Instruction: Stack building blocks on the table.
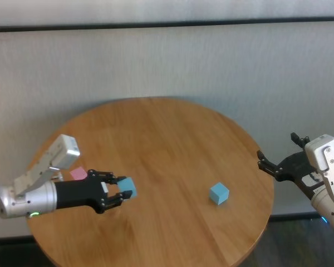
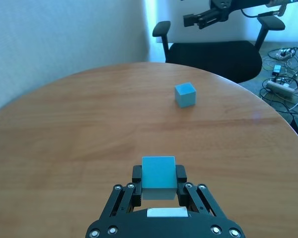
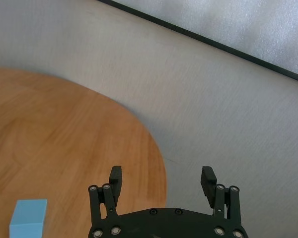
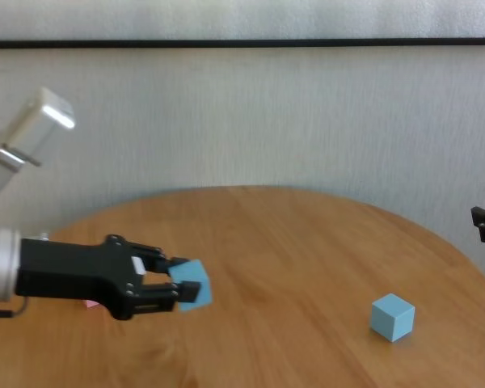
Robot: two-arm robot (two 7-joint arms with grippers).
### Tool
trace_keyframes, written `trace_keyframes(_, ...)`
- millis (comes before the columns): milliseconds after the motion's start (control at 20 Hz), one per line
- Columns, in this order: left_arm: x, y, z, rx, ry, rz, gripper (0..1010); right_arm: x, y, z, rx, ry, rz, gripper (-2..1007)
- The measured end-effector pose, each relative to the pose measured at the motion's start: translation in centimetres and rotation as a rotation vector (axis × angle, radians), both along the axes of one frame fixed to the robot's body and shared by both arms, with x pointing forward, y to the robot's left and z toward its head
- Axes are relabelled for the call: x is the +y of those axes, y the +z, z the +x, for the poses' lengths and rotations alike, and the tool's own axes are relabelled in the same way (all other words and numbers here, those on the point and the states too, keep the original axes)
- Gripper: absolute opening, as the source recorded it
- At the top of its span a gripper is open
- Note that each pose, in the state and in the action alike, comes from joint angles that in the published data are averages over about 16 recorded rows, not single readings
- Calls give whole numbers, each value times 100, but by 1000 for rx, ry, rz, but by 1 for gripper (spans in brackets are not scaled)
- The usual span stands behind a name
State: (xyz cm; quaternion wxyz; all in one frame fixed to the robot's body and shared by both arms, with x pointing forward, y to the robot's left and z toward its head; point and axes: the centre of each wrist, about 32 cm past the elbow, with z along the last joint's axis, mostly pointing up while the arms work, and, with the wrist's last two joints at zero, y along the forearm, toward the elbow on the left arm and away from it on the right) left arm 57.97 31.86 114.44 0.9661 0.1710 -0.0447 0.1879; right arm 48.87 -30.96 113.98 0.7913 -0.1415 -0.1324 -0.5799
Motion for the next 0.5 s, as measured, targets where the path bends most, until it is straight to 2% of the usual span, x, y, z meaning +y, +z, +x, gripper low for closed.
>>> trace_keyframes(250,-163,-30,64,-1,-29,12,399,0,0,0,0,0,0,1001)
trace_keyframes(500,-243,-75,105,21,-42,34,399,0,0,0,0,0,0,1001)
